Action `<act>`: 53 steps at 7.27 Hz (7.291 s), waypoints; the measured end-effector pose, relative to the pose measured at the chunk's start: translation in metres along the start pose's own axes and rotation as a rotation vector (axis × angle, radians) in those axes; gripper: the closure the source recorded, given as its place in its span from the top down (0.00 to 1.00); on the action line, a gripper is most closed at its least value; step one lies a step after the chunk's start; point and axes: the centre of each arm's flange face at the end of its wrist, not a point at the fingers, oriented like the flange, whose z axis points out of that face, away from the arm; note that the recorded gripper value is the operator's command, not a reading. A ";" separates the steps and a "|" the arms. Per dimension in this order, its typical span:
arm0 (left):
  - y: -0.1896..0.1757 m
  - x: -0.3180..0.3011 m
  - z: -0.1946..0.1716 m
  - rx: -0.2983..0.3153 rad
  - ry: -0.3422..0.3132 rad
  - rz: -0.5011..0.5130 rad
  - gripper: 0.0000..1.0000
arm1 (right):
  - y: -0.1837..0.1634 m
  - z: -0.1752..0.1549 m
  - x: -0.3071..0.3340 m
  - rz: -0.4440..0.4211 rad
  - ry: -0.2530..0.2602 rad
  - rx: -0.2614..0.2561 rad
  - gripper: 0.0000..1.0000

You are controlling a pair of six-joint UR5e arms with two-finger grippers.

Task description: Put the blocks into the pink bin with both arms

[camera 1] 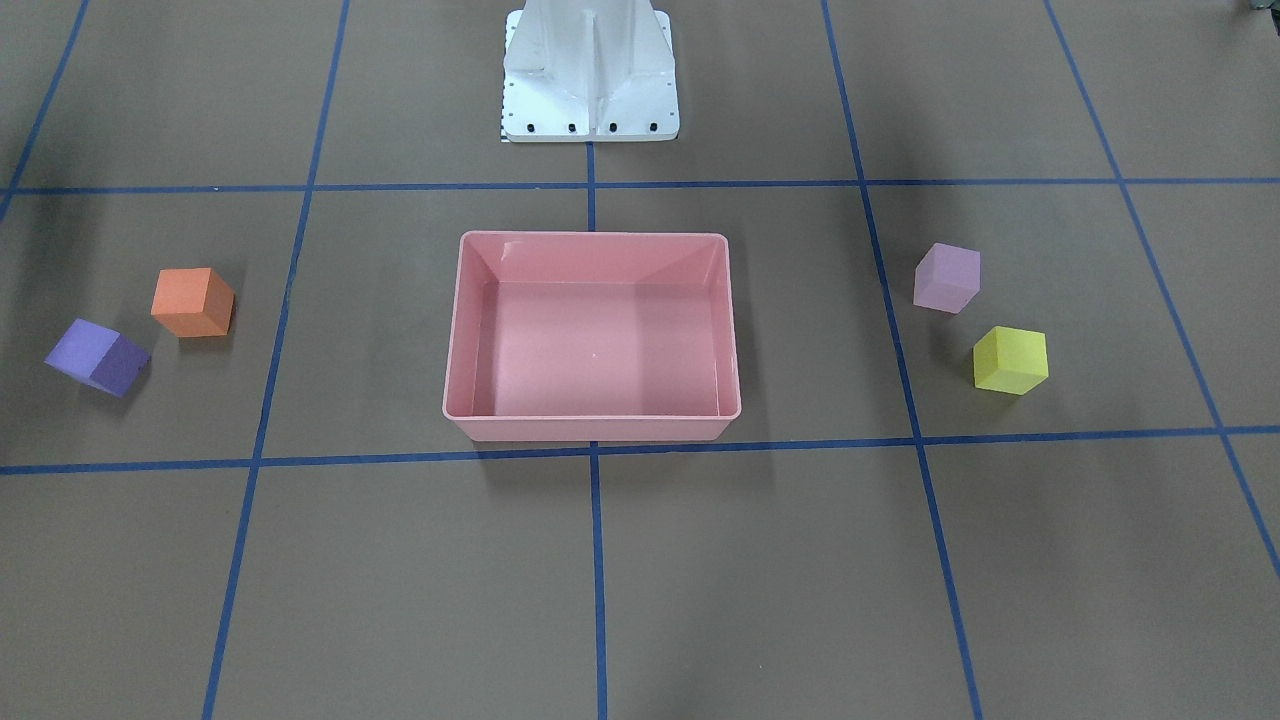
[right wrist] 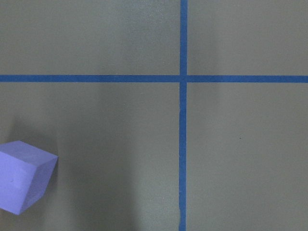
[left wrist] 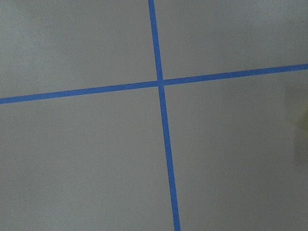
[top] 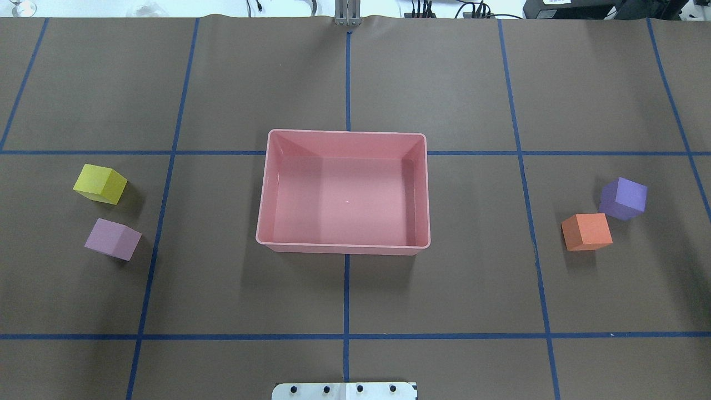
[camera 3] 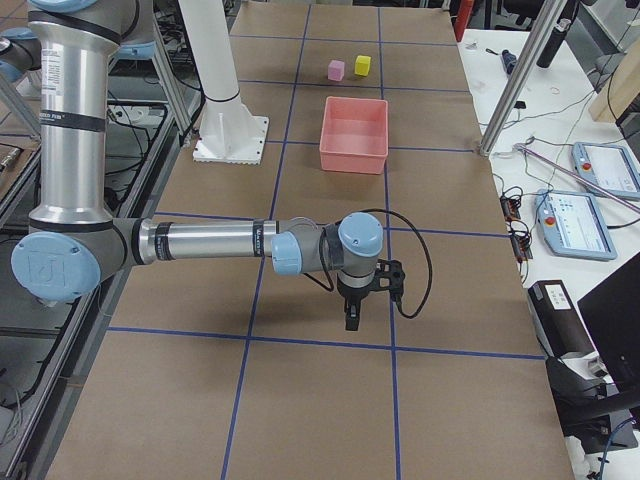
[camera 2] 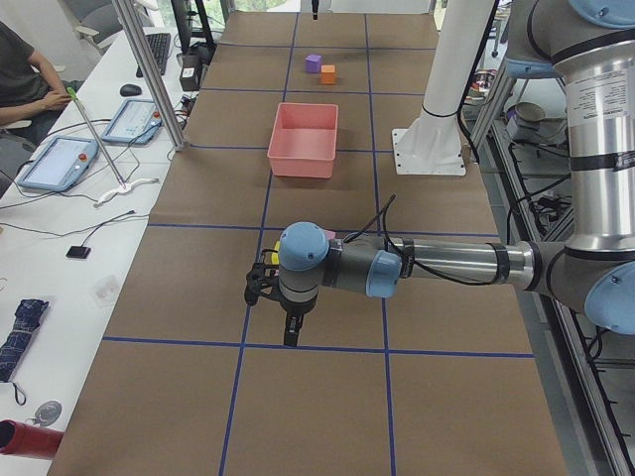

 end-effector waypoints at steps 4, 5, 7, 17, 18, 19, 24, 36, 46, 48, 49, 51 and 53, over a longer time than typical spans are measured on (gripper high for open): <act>0.011 0.002 0.002 0.006 0.055 -0.079 1.00 | -0.017 0.010 -0.048 0.042 -0.018 -0.014 0.98; 0.012 0.003 0.001 0.017 0.057 -0.079 1.00 | -0.024 0.019 -0.075 0.106 -0.029 -0.013 0.99; 0.013 0.004 0.000 0.025 0.056 -0.077 1.00 | -0.021 0.052 -0.133 0.255 -0.050 0.028 0.98; 0.012 0.004 0.000 0.026 0.049 -0.075 1.00 | -0.002 0.129 -0.171 0.325 0.002 -0.003 0.54; 0.012 0.004 0.000 0.027 0.049 -0.074 1.00 | -0.003 0.131 -0.171 0.329 0.004 -0.006 0.01; 0.011 0.005 0.000 0.028 0.050 -0.073 1.00 | -0.004 0.132 -0.172 0.334 0.002 -0.007 0.00; -0.019 0.047 0.001 0.062 0.088 -0.094 1.00 | -0.071 0.025 -0.245 0.350 -0.186 -0.005 0.00; -0.053 0.325 0.096 -0.041 0.156 -0.281 1.00 | 0.017 0.037 -0.663 0.450 -0.182 -0.001 1.00; -0.006 0.364 0.149 -0.112 -0.064 0.192 1.00 | 0.005 0.041 -0.627 0.322 -0.138 0.148 1.00; -0.012 0.366 0.164 -0.127 -0.075 0.181 1.00 | 0.004 0.041 -0.624 0.316 -0.136 0.154 1.00; -0.013 0.366 0.170 -0.135 -0.079 0.177 1.00 | 0.003 0.040 -0.623 0.316 -0.136 0.156 1.00; -0.011 0.369 0.184 -0.156 -0.083 0.180 0.60 | -0.004 0.035 -0.618 0.325 -0.138 0.165 1.00; -0.010 0.373 0.189 -0.166 -0.076 0.183 0.00 | -0.025 0.020 -0.599 0.329 -0.139 0.190 1.00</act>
